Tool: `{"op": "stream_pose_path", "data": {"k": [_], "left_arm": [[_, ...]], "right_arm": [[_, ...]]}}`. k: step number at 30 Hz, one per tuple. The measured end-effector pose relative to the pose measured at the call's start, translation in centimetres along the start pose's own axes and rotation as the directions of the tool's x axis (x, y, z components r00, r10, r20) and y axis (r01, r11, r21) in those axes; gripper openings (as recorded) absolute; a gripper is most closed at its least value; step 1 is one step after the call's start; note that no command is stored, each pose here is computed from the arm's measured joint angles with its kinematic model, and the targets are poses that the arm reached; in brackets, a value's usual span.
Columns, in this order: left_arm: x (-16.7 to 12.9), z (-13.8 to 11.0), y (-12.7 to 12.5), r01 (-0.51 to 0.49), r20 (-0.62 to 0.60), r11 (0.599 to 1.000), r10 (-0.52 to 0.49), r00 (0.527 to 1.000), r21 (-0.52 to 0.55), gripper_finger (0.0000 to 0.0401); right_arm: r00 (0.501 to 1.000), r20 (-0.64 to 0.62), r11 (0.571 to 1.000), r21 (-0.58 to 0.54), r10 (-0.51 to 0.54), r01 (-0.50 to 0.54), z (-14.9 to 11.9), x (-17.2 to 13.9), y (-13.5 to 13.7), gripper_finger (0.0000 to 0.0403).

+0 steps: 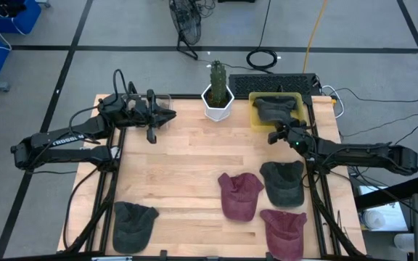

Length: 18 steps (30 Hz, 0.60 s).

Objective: Pick & Place hat
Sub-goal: Put the top black cap into the yellow bin

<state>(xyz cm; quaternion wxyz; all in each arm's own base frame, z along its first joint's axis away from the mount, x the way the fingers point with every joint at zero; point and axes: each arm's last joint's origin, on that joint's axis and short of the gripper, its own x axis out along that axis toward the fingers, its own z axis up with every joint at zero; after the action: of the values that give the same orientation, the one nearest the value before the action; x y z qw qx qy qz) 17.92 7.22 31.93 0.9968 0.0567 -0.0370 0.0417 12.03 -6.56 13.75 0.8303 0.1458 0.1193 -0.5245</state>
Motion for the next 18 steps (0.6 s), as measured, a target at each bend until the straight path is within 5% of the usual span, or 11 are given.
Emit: {"op": "stream_pose_path", "data": {"k": [18], "left_arm": [[0.0,0.0,0.0,0.0,0.0,1.0,0.0,1.0,-0.001,0.0047]], "right_arm": [[0.998,-0.038,0.999,-0.01,-0.051,0.051,-0.55,0.31,-0.79,0.001]]}}
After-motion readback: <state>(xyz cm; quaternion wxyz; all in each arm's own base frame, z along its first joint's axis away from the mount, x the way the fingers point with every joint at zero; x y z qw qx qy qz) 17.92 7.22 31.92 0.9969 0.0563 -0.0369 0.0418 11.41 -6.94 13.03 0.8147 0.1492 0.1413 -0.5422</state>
